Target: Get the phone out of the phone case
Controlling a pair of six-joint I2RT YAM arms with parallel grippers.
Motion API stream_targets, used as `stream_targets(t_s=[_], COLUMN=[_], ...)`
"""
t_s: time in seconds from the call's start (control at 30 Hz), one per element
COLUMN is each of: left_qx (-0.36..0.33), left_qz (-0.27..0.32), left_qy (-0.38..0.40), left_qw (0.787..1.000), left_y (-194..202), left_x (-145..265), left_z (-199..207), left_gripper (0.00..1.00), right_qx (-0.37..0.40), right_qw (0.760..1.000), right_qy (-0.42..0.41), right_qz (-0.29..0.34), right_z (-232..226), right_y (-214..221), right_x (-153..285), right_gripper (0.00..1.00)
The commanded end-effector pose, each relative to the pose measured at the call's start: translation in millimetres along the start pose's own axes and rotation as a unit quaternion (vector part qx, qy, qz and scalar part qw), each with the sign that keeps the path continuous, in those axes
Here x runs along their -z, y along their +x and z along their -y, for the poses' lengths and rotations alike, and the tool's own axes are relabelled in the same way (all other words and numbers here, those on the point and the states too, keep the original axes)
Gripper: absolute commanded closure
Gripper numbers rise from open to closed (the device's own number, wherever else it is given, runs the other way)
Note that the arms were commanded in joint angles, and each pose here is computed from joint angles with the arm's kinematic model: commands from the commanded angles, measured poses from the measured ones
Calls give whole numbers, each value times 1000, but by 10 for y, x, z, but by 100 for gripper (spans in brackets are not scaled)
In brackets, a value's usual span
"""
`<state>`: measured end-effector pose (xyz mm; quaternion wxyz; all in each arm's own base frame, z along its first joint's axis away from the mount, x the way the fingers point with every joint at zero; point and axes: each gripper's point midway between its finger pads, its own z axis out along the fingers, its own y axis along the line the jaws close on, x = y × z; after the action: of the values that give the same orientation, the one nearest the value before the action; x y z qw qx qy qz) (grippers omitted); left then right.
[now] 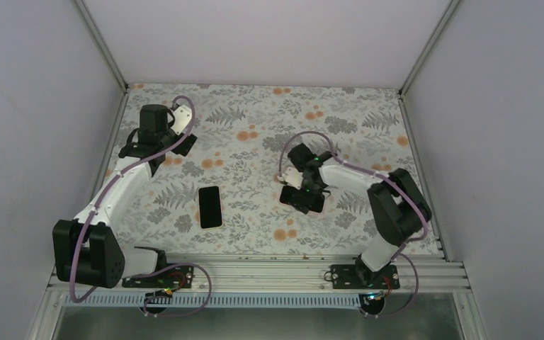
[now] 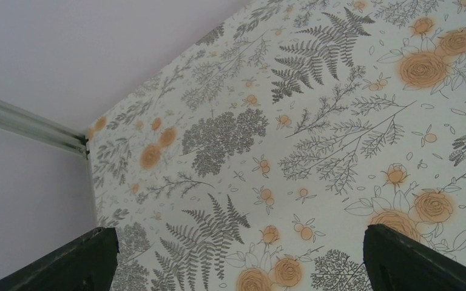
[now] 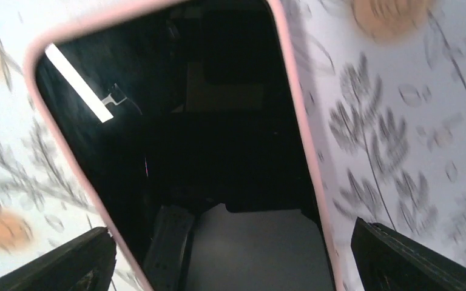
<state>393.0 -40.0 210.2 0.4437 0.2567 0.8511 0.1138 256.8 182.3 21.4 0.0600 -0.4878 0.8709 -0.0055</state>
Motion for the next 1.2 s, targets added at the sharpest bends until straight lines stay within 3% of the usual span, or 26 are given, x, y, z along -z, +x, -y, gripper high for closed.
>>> stream_targets(t_s=[0.0, 0.47, 0.73, 0.87, 1.0, 1.17], left_qx=[-4, -37, -46, -42, -29, -8], left_qz=[23, 34, 46, 55, 49, 41], left_qy=[15, 79, 134, 155, 222, 364], left_qw=[1000, 996, 989, 985, 973, 930], left_y=[-193, -393, -485, -548, -581, -417], left_x=[-17, -64, -97, -111, -105, -88], left_z=[42, 430, 669, 756, 980, 1567], left_gripper=[0, 0, 0, 0, 0, 1], right_qx=[32, 93, 120, 108, 92, 75], right_qw=[999, 993, 991, 993, 995, 993], right_qy=[39, 14, -51, -32, 9, 39], right_qz=[21, 76, 37, 25, 36, 77], right_z=[138, 87, -76, -4, 136, 227], right_y=[151, 39, 99, 126, 84, -36], right_x=[70, -9, -187, -232, -136, 87], right_gripper=[0, 0, 0, 8, 26, 32])
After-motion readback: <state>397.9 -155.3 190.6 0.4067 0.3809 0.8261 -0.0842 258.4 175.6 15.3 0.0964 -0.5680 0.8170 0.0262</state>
